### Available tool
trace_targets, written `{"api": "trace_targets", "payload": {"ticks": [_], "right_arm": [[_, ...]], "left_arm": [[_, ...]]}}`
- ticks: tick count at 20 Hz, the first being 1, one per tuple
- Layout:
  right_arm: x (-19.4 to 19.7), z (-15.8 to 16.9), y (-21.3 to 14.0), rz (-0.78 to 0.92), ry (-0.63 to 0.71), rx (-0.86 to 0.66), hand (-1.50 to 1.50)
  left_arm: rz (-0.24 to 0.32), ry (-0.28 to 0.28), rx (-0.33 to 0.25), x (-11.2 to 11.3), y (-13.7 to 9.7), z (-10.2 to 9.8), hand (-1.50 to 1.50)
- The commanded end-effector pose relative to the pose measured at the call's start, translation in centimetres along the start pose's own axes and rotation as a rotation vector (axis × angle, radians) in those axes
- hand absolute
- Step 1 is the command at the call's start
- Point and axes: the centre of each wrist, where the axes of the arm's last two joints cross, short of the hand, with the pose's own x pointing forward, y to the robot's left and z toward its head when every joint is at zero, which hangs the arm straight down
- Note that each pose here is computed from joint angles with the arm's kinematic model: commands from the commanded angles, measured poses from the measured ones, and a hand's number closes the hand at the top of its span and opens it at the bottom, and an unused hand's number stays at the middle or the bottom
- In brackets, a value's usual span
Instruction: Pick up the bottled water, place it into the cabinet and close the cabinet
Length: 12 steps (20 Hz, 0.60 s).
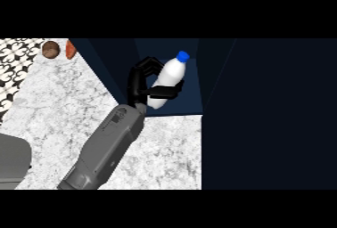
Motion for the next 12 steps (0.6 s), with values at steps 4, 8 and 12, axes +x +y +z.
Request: {"api": "trace_targets", "payload": {"ticks": [4,8,12], "right_arm": [[2.8,-0.2,1.1,-0.041,-0.057,0.051,-1.5],[1.6,-0.2,0.5,-0.034,-0.064,0.044,-1.5],[2.2,-0.4,1.0,-0.048,-0.058,0.058,-1.5]], "left_arm": [[-0.048,-0.053,0.056,0.5,0.5,-3.0,1.5],[-0.091,-0.061,0.069,0.9,-0.7,-3.5,1.5],[-0.161,-0.051,0.077,0.7,-0.7,-3.9,-1.5]]}}
